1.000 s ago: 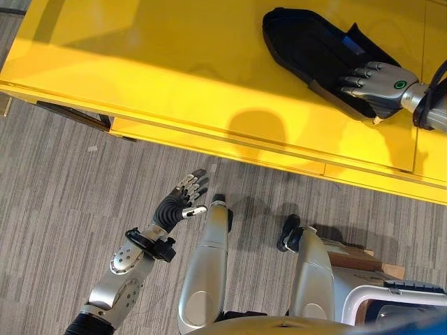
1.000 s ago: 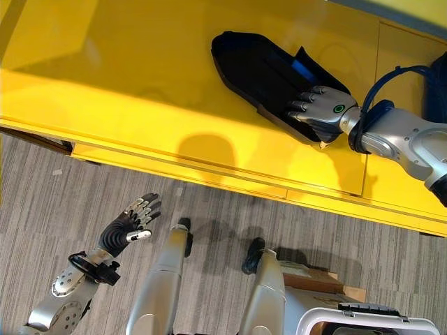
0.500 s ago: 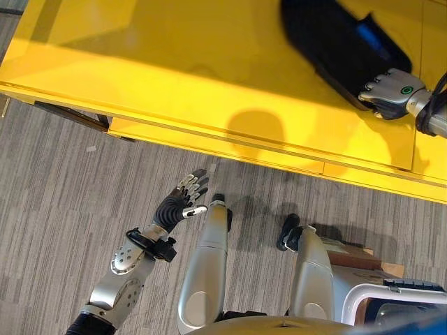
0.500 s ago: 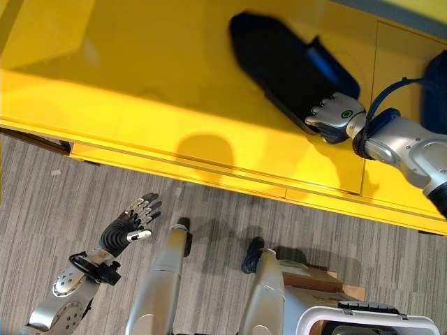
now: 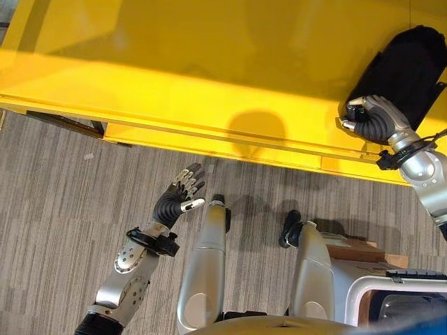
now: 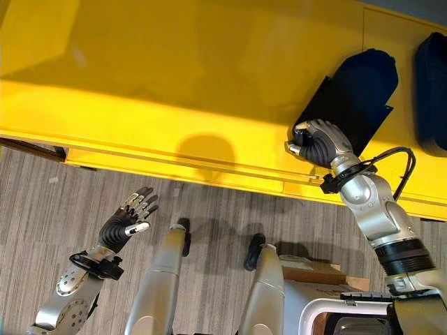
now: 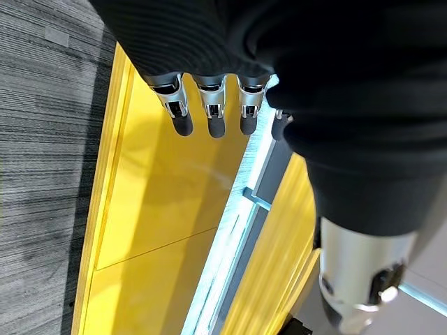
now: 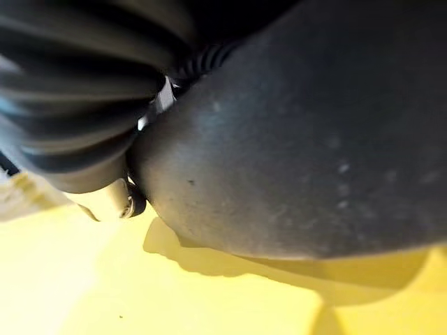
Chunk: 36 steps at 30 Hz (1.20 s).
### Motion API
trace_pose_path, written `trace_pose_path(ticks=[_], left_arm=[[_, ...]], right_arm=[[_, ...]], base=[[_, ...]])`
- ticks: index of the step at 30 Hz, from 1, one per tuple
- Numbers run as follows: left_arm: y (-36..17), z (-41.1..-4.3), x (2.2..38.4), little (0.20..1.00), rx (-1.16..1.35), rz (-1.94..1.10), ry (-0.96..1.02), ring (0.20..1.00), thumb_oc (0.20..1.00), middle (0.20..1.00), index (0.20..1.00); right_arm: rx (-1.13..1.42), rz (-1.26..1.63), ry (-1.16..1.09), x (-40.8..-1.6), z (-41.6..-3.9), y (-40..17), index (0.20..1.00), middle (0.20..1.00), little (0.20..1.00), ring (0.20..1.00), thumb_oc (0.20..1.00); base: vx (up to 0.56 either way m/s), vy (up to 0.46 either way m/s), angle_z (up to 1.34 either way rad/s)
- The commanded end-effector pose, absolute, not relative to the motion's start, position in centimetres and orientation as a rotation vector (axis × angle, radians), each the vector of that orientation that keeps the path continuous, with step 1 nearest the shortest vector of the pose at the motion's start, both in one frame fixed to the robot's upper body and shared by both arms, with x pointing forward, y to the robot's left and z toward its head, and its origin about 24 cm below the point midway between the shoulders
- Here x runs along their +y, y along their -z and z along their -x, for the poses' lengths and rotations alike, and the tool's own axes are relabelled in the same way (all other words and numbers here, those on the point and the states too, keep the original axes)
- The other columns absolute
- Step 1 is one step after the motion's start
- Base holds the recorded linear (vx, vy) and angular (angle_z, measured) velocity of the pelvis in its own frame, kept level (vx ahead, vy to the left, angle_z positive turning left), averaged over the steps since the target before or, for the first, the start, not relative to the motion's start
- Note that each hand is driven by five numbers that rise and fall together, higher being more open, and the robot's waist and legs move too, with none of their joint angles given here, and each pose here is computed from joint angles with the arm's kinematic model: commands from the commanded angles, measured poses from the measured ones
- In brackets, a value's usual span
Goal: Move parts from the plastic box to the shelf.
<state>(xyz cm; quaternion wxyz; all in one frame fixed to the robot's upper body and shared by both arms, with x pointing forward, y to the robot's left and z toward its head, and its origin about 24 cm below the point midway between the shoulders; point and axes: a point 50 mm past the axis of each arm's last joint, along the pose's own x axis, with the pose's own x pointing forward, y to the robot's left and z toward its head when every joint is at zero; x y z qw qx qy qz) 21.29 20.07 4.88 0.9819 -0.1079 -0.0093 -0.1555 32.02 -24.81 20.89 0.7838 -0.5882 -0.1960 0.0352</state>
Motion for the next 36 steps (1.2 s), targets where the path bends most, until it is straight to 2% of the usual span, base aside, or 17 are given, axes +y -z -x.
trace_pose_path(ticks=[1,13,27,36], left_arm=[[-6.4,-20.7,19.6,1.000,-0.093,0.204,0.366,1.000,1.000,1.000,1.000],[-6.3,-20.6,19.8,1.000,-0.079,0.183,0.380,1.000,1.000,1.000,1.000],[-6.1,-20.6,19.8,1.000,-0.070,0.172,0.386,1.000,1.000,1.000,1.000],[-6.0,-20.5,19.7,1.000,-0.066,0.167,0.391,1.000,1.000,1.000,1.000]], right_arm=[[-0.438,1.312,-0.044,-25.5,-32.6,-22.6,0.200,0.200,0.200,0.200,0.200],[-0.545,1.512,0.034,-24.9,-33.5,-27.7,0.200,0.200,0.200,0.200,0.200],[-0.525,1.674,0.037,-24.9,-34.2,-29.0,0.200,0.200,0.200,0.200,0.200],[-0.529,1.780,-0.037,-24.0,-34.1,-28.8,0.200,0.200,0.200,0.200,0.200]], base=[[0.00,0.000,0.00],[0.00,0.000,0.01],[0.00,0.000,0.00],[0.00,0.000,0.00]])
